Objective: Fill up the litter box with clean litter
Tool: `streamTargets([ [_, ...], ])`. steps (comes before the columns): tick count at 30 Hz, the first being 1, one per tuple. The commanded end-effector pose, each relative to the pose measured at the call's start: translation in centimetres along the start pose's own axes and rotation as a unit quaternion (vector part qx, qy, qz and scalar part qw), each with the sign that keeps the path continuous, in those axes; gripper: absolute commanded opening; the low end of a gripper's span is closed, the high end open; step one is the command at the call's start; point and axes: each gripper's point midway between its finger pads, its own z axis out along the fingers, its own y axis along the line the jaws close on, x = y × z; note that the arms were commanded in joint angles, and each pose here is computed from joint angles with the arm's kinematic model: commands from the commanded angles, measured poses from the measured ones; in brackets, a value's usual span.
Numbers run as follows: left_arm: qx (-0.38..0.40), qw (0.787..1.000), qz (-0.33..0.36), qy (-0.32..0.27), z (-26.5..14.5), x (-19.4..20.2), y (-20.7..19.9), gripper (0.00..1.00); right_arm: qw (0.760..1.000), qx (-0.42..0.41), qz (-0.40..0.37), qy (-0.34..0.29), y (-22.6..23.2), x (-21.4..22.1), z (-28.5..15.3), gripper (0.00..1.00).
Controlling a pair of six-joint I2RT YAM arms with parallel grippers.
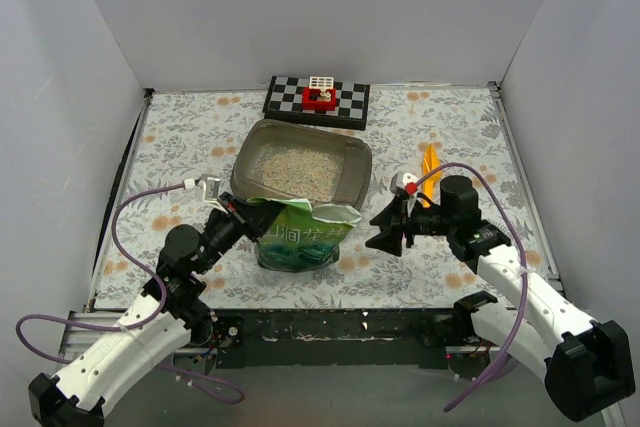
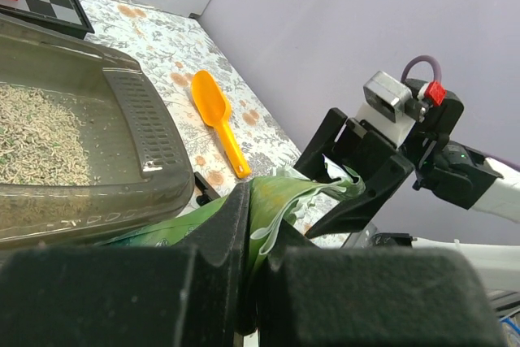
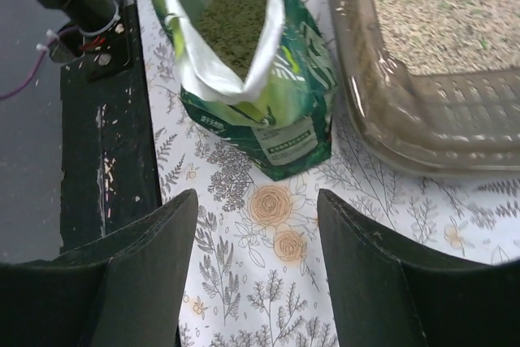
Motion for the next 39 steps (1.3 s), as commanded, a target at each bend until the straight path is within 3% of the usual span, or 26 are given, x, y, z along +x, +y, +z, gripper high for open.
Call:
streamTargets([
  [1, 0.023, 0.998, -0.019, -0.058, -0.1, -3.0, -1.7, 0.0, 0.992, -0.045, -0.114, -0.029, 0.8, -2.8, 1.6, 0.67],
  [11, 0.014, 0.998, -0.025, -0.051, -0.6, -2.8, -1.6, 0.0, 0.979, -0.053, -0.177, -0.087, 0.0, -5.3, 2.9, 0.66],
  [24, -0.001, 0.998, -0.039, -0.047, -0.4, -2.6, -1.1, 0.0, 0.969, -0.131, -0.159, -0.136, 2.6, -6.6, 4.5, 0.6],
  [28, -0.004, 0.998, -0.038, -0.047, -0.4, -2.7, -1.1, 0.0, 0.966, -0.148, -0.151, -0.145, 3.1, -6.8, 4.8, 0.45],
  [36, -0.011, 0.998, -0.03, -0.05, -0.9, -3.0, -1.0, 0.0, 0.967, -0.166, -0.121, -0.15, 3.1, -6.2, 5.3, 0.01],
  [38, -0.013, 0.999, -0.019, -0.042, -1.0, -2.8, -0.9, 0.0, 0.966, -0.17, -0.116, -0.157, 3.3, -6.3, 5.2, 0.01],
  [39, -0.017, 0.999, -0.013, -0.035, -1.1, -2.5, -0.8, 0.07, 0.964, -0.172, -0.117, -0.164, 3.5, -6.3, 5.1, 0.01],
])
